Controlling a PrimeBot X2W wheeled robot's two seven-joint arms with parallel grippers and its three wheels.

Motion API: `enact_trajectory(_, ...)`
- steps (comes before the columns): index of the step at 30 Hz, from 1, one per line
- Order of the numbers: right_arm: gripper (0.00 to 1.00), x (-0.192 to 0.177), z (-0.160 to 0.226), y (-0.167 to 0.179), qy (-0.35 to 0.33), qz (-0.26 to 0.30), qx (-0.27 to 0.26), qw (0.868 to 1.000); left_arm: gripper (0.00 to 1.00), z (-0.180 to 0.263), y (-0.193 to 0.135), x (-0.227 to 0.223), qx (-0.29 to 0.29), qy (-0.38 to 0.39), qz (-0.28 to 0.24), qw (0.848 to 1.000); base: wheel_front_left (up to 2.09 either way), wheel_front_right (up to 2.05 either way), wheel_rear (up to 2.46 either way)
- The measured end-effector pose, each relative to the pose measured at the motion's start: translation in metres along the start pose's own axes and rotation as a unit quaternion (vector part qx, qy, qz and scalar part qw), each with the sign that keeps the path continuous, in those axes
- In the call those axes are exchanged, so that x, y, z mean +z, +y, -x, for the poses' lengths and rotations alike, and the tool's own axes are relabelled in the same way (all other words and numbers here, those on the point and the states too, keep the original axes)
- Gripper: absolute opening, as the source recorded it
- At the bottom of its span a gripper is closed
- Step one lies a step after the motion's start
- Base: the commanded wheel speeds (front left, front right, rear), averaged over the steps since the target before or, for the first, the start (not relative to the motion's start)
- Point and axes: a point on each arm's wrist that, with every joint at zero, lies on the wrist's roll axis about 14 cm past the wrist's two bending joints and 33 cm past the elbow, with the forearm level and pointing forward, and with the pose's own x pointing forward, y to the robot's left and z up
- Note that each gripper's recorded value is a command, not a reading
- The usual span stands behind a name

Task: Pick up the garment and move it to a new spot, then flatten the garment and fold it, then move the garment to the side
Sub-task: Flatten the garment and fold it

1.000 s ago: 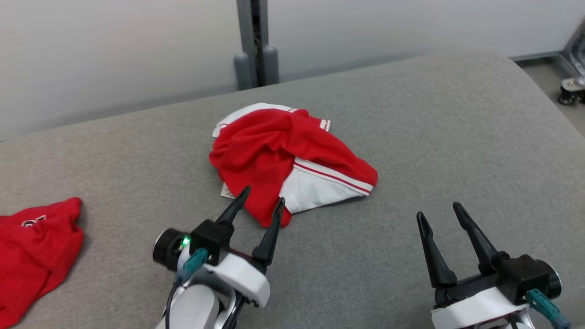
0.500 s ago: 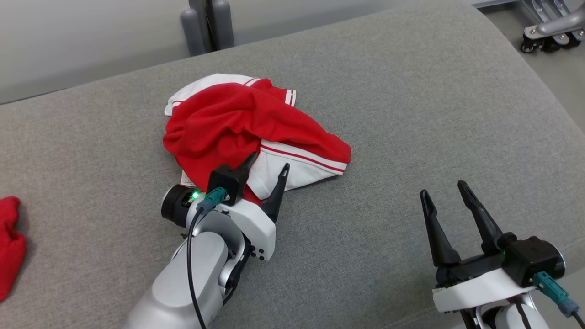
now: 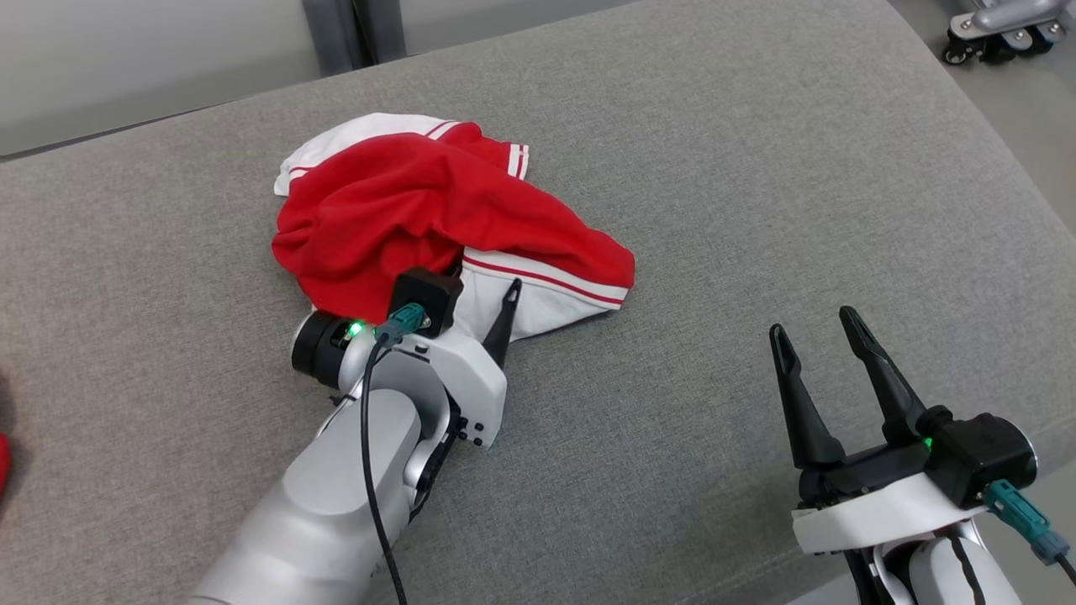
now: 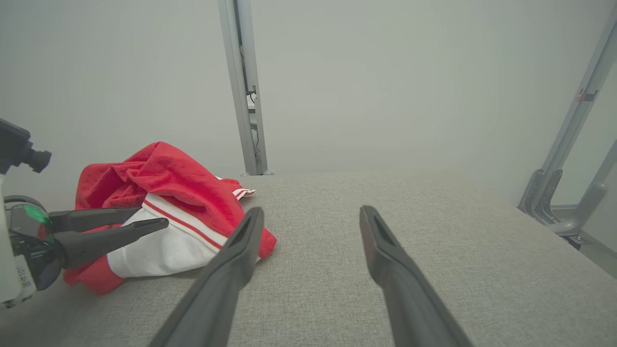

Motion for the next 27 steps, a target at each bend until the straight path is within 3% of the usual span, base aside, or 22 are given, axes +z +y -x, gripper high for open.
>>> enact_trajectory(1,1.0,0.001,-0.001,-0.001,-0.001,0.001,-0.001,1.0,0.49,-0.002,-0.001,0.002,-0.002,-0.003,-0.003,1.0,0.0,0.0,0.0)
enact_trajectory(2,1.0,0.001,-0.001,-0.002,-0.002,0.001,-0.002,1.0,0.33,-0.004,-0.002,0.005,-0.003,-0.008,-0.003,1.0,0.0,0.0,0.0)
enact_trajectory(3,1.0,0.001,-0.001,-0.002,-0.001,0.001,-0.003,1.0,0.04,-0.005,-0.004,0.008,-0.005,-0.014,-0.003,1.0,0.0,0.0,0.0)
enact_trajectory(4,1.0,0.001,-0.001,-0.003,-0.001,0.0,-0.005,1.0,0.0,-0.006,-0.005,0.011,-0.007,-0.018,-0.004,1.0,0.0,0.0,0.0)
enact_trajectory(8,1.0,0.002,0.0,-0.004,-0.003,0.0,-0.007,1.0,0.0,-0.007,-0.014,0.025,-0.019,-0.038,0.002,0.999,0.0,0.0,0.0)
enact_trajectory(14,1.0,0.01,0.004,-0.002,-0.014,-0.002,-0.003,1.0,0.0,-0.003,-0.042,0.084,-0.064,-0.119,0.03,0.99,0.0,0.0,0.0)
enact_trajectory(20,1.0,0.014,0.014,0.005,-0.019,-0.009,0.004,1.0,0.0,0.004,-0.069,0.172,-0.105,-0.214,0.051,0.97,0.0,0.0,0.0)
enact_trajectory(27,1.0,0.02,0.028,0.001,-0.026,-0.018,-0.005,0.999,0.0,0.023,-0.112,0.282,-0.162,-0.318,0.053,0.933,0.0,0.0,0.0)
